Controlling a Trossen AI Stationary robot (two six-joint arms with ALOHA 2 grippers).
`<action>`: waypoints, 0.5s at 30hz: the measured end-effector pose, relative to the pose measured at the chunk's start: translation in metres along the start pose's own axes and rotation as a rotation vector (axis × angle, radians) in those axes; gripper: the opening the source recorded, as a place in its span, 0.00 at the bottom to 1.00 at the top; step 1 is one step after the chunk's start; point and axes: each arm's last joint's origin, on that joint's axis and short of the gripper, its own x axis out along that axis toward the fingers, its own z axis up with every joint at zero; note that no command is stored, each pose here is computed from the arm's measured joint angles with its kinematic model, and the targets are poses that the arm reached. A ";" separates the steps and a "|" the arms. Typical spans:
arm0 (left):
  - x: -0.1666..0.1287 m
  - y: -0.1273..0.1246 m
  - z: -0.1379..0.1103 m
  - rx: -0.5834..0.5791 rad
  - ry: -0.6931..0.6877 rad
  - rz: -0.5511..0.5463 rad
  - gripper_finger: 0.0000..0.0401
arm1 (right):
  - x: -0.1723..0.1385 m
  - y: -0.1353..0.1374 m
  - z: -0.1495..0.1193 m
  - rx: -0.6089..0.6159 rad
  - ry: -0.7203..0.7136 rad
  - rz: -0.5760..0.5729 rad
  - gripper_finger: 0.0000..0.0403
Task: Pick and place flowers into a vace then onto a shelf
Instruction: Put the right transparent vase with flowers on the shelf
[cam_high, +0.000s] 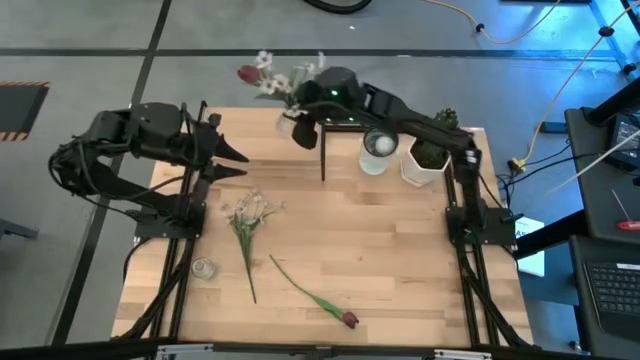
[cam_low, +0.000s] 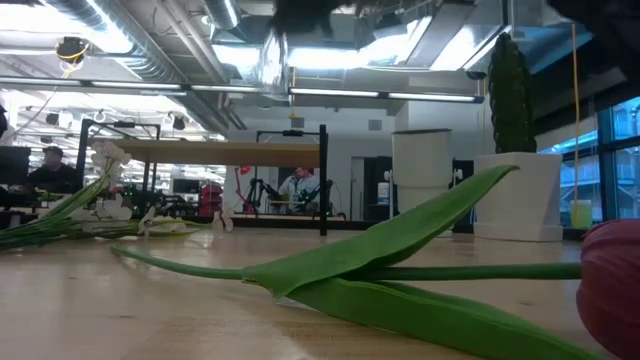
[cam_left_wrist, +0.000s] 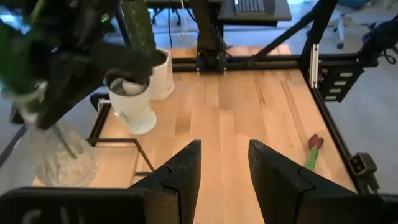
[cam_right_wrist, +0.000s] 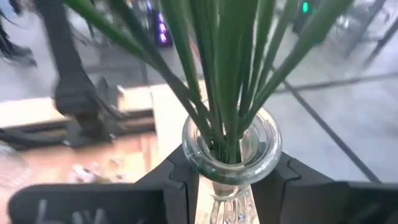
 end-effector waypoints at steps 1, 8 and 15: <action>0.001 0.000 0.000 0.000 0.006 0.000 0.32 | 0.006 -0.006 -0.003 0.006 0.020 -0.008 0.24; 0.006 0.001 -0.001 0.010 0.035 0.033 0.32 | 0.038 -0.041 -0.029 0.047 0.095 -0.035 0.24; 0.007 0.001 0.000 0.010 0.037 0.040 0.32 | 0.051 -0.053 -0.046 0.071 0.166 -0.032 0.24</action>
